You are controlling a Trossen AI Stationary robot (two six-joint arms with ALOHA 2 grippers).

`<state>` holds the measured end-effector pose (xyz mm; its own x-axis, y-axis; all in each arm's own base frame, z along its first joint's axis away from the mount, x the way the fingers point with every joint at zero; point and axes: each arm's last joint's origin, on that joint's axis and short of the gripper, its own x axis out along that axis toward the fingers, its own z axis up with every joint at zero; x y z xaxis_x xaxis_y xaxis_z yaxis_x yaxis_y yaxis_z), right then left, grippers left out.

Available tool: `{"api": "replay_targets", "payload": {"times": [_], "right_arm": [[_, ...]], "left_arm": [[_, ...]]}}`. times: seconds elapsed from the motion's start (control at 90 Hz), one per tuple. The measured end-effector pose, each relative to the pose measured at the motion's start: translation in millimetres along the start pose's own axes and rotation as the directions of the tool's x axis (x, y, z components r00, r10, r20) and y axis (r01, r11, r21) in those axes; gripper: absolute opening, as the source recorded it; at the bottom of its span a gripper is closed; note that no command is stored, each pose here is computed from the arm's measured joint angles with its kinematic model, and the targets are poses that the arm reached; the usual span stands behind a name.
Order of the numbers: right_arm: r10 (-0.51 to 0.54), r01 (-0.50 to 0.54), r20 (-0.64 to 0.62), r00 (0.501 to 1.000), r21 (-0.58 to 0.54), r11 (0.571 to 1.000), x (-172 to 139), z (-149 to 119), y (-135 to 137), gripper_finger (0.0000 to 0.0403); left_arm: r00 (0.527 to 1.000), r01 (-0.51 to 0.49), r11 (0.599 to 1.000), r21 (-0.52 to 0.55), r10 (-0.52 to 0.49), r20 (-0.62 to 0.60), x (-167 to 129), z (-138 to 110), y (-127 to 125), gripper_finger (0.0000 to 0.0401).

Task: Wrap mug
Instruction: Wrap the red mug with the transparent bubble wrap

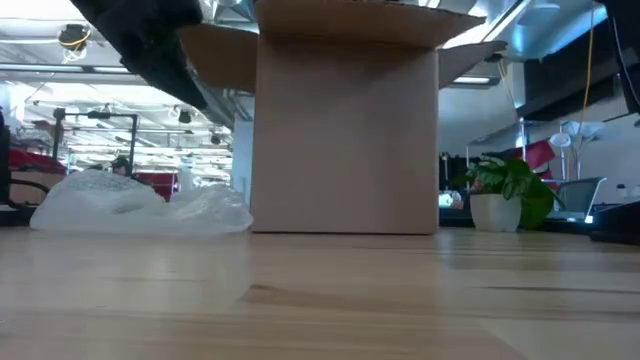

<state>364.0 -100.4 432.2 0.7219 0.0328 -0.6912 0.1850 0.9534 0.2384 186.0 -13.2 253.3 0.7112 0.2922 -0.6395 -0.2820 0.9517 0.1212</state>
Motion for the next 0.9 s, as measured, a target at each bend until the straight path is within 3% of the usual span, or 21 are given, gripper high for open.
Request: {"api": "replay_targets", "payload": {"times": [0.267, 0.544, 0.667, 0.9], "right_arm": [[0.057, -0.066, -0.074, 0.996, -0.121, 0.99, 10.6, -17.9, 77.6, 0.0107], [0.143, -0.153, -0.055, 0.988, -0.27, 0.951, 25.3, -47.2, 166.6, 0.0016], [0.105, -0.119, -0.073, 0.992, -0.241, 0.963, 54.6, -65.0, 183.5, 0.001], [0.12, -0.142, -0.132, 0.984, -0.18, 0.973, 151.9, -102.3, 193.6, 0.0002]], "left_arm": [[1.0, 0.007, 0.999, -0.049, -0.006, 0.028, -29.3, -8.3, 13.8, 0.0], [1.0, 0.027, 0.997, -0.076, -0.026, 0.012, -51.4, -22.4, 21.4, 0.0], [0.999, 0.05, 0.996, -0.077, -0.051, -0.006, -58.5, -28.9, 20.8, 0.0], [0.995, 0.102, 0.994, -0.042, -0.103, -0.019, -62.8, -33.1, 13.7, 0.0]]}}
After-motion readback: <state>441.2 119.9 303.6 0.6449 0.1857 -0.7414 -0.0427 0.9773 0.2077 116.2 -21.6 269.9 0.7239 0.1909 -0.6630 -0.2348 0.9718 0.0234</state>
